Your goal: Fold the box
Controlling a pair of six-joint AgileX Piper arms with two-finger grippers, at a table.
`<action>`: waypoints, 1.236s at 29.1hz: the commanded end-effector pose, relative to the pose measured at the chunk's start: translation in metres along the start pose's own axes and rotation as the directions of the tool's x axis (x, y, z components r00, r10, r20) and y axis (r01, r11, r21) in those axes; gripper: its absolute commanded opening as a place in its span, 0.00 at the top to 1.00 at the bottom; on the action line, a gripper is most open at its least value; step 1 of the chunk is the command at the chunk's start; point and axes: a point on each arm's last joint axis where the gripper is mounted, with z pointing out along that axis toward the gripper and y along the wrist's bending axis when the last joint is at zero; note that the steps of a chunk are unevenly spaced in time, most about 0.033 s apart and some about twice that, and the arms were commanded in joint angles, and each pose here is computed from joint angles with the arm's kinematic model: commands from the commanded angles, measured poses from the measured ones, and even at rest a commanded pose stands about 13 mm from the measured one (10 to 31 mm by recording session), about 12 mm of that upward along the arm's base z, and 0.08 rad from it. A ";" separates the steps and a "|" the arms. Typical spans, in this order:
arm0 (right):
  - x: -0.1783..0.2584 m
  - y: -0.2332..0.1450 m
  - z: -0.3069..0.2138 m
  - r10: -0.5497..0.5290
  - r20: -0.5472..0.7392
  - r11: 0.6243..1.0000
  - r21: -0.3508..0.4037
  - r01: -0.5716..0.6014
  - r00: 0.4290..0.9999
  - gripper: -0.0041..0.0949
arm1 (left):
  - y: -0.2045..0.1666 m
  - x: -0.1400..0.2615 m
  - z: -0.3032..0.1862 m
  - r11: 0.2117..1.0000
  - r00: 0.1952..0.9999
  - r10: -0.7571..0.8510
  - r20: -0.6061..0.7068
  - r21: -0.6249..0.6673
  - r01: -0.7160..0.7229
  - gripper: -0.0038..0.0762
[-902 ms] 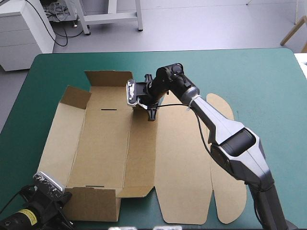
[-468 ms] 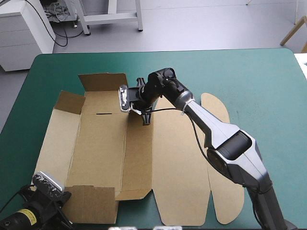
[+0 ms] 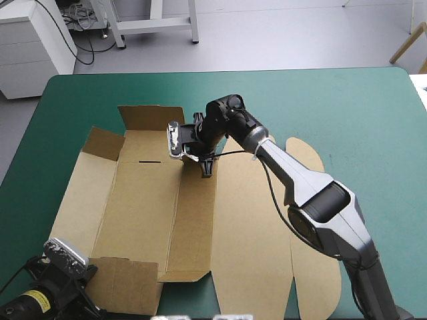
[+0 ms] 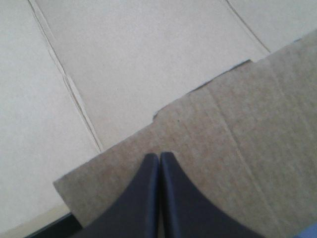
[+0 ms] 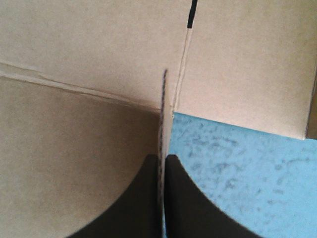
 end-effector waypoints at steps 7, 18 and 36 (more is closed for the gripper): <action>-0.030 0.007 -0.009 -0.008 0.151 1.000 0.001 0.008 0.988 0.98 | 0.002 -0.019 -0.007 0.999 0.990 -0.032 0.139 -0.007 0.033 0.96; -0.027 0.008 0.002 0.056 0.132 0.998 -0.032 -0.052 0.990 0.98 | 0.004 -0.030 -0.012 0.999 0.967 -0.034 0.252 -0.021 0.040 0.96; -0.024 -0.005 -0.082 0.150 0.010 0.954 0.262 -0.147 0.989 0.52 | 0.008 -0.044 -0.047 0.999 0.964 -0.031 0.263 -0.025 0.039 0.96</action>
